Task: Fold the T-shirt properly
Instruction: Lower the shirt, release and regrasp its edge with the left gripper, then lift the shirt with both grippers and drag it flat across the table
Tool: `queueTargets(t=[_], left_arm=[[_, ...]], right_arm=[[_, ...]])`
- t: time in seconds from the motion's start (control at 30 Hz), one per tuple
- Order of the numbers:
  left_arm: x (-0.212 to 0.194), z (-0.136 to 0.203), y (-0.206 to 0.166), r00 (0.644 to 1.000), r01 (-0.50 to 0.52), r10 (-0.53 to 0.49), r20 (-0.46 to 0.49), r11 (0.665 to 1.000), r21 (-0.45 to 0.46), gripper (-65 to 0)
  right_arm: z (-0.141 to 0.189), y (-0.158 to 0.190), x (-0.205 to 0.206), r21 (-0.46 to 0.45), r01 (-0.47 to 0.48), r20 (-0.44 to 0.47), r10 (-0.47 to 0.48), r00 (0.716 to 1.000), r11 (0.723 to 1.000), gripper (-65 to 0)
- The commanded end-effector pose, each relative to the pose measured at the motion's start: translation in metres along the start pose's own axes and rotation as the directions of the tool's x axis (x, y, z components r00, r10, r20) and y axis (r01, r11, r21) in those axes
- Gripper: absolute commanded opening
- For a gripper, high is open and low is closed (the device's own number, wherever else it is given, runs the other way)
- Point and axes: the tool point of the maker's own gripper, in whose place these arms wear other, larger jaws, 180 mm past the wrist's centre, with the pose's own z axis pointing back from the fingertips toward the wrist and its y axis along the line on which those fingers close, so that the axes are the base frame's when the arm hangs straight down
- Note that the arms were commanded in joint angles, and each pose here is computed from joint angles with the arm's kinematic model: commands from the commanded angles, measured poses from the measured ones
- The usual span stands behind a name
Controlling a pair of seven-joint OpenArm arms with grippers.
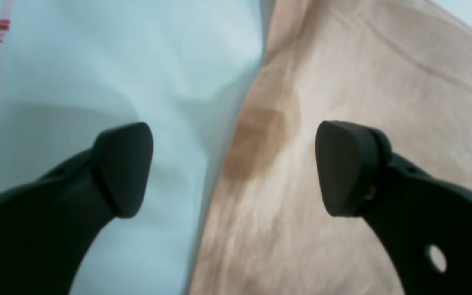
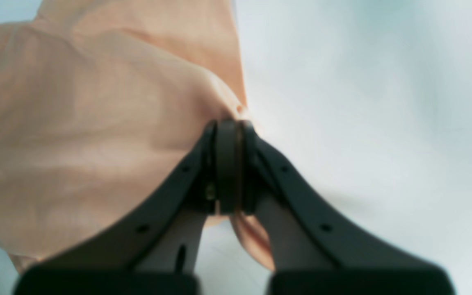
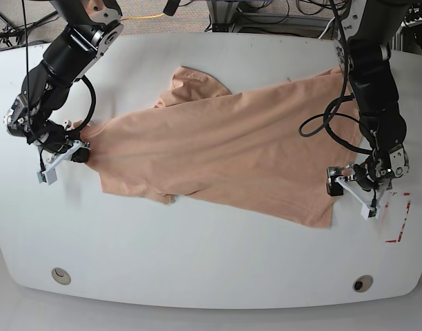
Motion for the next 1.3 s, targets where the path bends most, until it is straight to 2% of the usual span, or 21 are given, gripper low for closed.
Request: queueTargets(t=[0.0, 0.1, 0.3, 0.43, 0.5, 0.53, 0.57, 0.67, 0.7, 0.73, 0.93, 1.03, 1.13, 1.27], left_arm=[[0.022, 0.0, -0.005, 0.998, -0.01, 0.011, 0.054, 1.0, -0.019, -6.0], [0.018, -0.007, -0.014, 0.999, -0.01, 0.012, 0.052, 0.999, -0.037, -6.0], [0.004, -0.023, -0.051, 0.997, 0.081, -0.08, 0.008, 0.992, -0.095, -6.0], [0.001, -0.025, -0.057, 0.997, 0.075, -0.074, 0.007, 0.992, -0.104, -7.5], [0.003, -0.026, -0.058, 0.997, 0.079, -0.077, 0.022, 0.992, -0.103, -13.7], [0.004, -0.026, -0.06, 0.997, 0.079, -0.076, 0.033, 0.991, -0.104, -19.2], [0.001, -0.027, -0.063, 0.997, 0.076, -0.072, 0.038, 0.991, -0.11, -26.1], [-0.001, -0.028, -0.062, 0.995, 0.074, -0.066, 0.071, 0.991, -0.109, -54.3], [0.001, -0.028, -0.062, 0.995, 0.074, -0.065, 0.08, 0.991, -0.109, -61.2], [0.001, -0.028, -0.063, 0.994, 0.076, -0.067, 0.085, 0.991, -0.109, -65.0], [0.011, -0.023, -0.064, 0.992, 0.083, -0.072, 0.106, 0.991, -0.108, -65.0], [0.026, -0.007, -0.063, 0.982, 0.124, -0.11, 0.154, 0.989, -0.087, -65.0], [0.038, 0.012, -0.065, 0.97, 0.172, -0.158, 0.183, 0.983, -0.065, -65.0], [0.067, 0.045, -0.071, 0.939, 0.235, -0.22, 0.264, 0.972, -0.024, -65.0]], right_arm=[[0.008, -0.002, 0.022, -0.007, -0.02, 0.06, 0.021, 0.998, 1.0, -65.0], [0.008, -0.002, 0.022, -0.007, -0.02, 0.06, 0.021, 0.998, 1.0, -65.0], [0.009, -0.001, 0.024, -0.007, -0.022, 0.064, 0.023, 0.998, 1.0, -65.0], [0.009, -0.001, 0.024, -0.007, -0.022, 0.064, 0.023, 0.998, 1.0, -65.0], [0.009, -0.001, 0.024, -0.007, -0.022, 0.064, 0.023, 0.998, 1.0, -65.0], [0.009, -0.001, 0.024, -0.007, -0.022, 0.064, 0.023, 0.998, 1.0, -65.0], [0.009, -0.001, 0.024, -0.007, -0.022, 0.064, 0.023, 0.998, 1.0, -65.0], [0.009, -0.001, 0.024, -0.007, -0.022, 0.064, 0.023, 0.998, 1.0, -65.0], [0.009, -0.001, 0.024, -0.007, -0.022, 0.064, 0.023, 0.998, 1.0, -65.0], [0.009, -0.001, 0.024, -0.007, -0.022, 0.064, 0.023, 0.998, 1.0, -65.0], [0.012, -0.002, 0.03, -0.016, -0.035, 0.078, 0.036, 0.996, 0.999, -65.0], [0.024, 0.0, 0.045, -0.046, -0.071, 0.12, 0.077, 0.99, 0.996, -65.0], [0.034, -0.001, 0.052, -0.075, -0.102, 0.116, 0.111, 0.987, 0.992, -65.0], [0.045, -0.002, 0.072, -0.099, -0.127, 0.135, 0.14, 0.981, 0.987, -65.0]])
